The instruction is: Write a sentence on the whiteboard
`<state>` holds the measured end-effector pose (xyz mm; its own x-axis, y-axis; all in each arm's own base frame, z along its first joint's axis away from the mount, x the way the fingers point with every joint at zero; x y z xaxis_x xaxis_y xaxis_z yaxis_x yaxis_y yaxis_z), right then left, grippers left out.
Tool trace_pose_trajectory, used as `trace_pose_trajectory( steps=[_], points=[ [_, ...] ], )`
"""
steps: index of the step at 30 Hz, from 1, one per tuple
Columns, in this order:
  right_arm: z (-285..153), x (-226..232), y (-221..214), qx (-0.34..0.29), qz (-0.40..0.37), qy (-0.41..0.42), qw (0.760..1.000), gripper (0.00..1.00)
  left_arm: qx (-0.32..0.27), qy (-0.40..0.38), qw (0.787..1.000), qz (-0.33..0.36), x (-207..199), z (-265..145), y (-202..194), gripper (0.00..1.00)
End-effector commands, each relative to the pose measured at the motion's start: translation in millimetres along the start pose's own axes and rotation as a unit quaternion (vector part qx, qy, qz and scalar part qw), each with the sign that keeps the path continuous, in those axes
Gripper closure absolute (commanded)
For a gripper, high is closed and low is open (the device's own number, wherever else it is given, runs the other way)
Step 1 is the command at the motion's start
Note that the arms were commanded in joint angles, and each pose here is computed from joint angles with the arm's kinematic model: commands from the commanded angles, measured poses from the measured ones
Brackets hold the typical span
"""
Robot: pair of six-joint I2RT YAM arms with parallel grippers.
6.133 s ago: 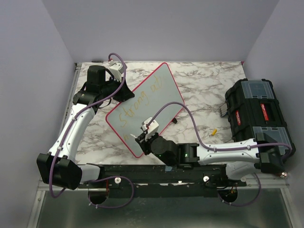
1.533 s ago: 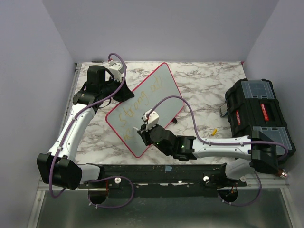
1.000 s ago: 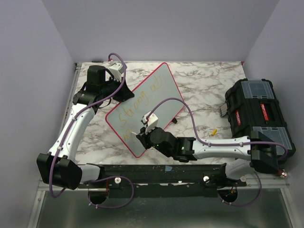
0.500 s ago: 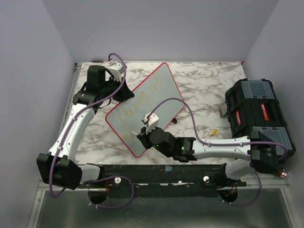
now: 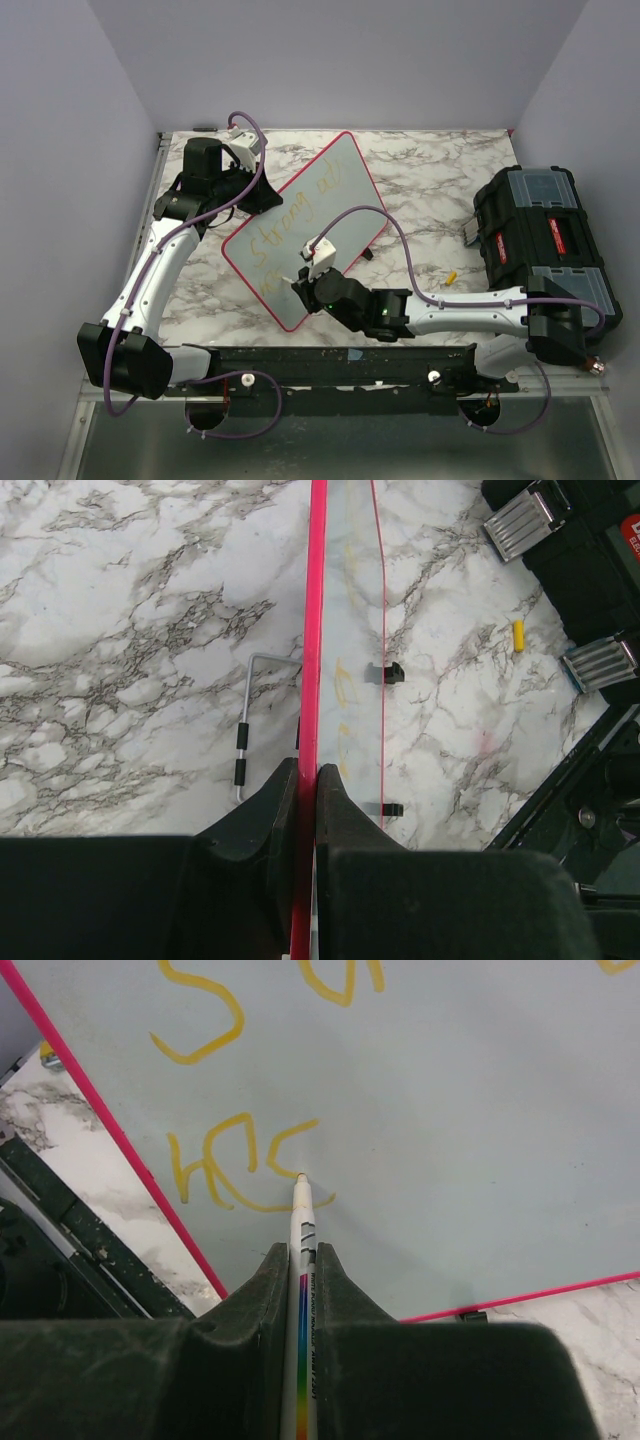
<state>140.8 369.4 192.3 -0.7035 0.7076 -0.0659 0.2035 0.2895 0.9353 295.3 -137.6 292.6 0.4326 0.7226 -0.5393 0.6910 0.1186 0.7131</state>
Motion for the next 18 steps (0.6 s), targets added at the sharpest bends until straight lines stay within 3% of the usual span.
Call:
trace_pose_trajectory(
  steps=[1, 18],
  points=[
    [6.8, -11.3, -6.3, 0.018, -0.017, -0.048, 0.999, 0.99, -0.002, 0.029, 0.999, 0.024, 5.5, -2.8, 0.2, 1.0],
    [15.5, -6.7, 22.8, -0.007, -0.021, -0.044, 0.999, 0.99, -0.003, 0.029, 0.999, 0.024, 5.1, -3.1, 0.3, 1.0]
  ],
)
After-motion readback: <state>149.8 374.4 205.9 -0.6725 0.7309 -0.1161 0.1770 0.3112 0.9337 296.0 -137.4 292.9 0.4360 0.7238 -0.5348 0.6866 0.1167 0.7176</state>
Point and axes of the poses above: each gripper's point midway between its finger pads, its own z axis out along the fingers, its own x axis along the line the jaws close on, y = z × x, the point moved 5 cm from there along -z, back along the fingers, and after that the axes turned 14 degrees about -z, right-handed, at the moved point
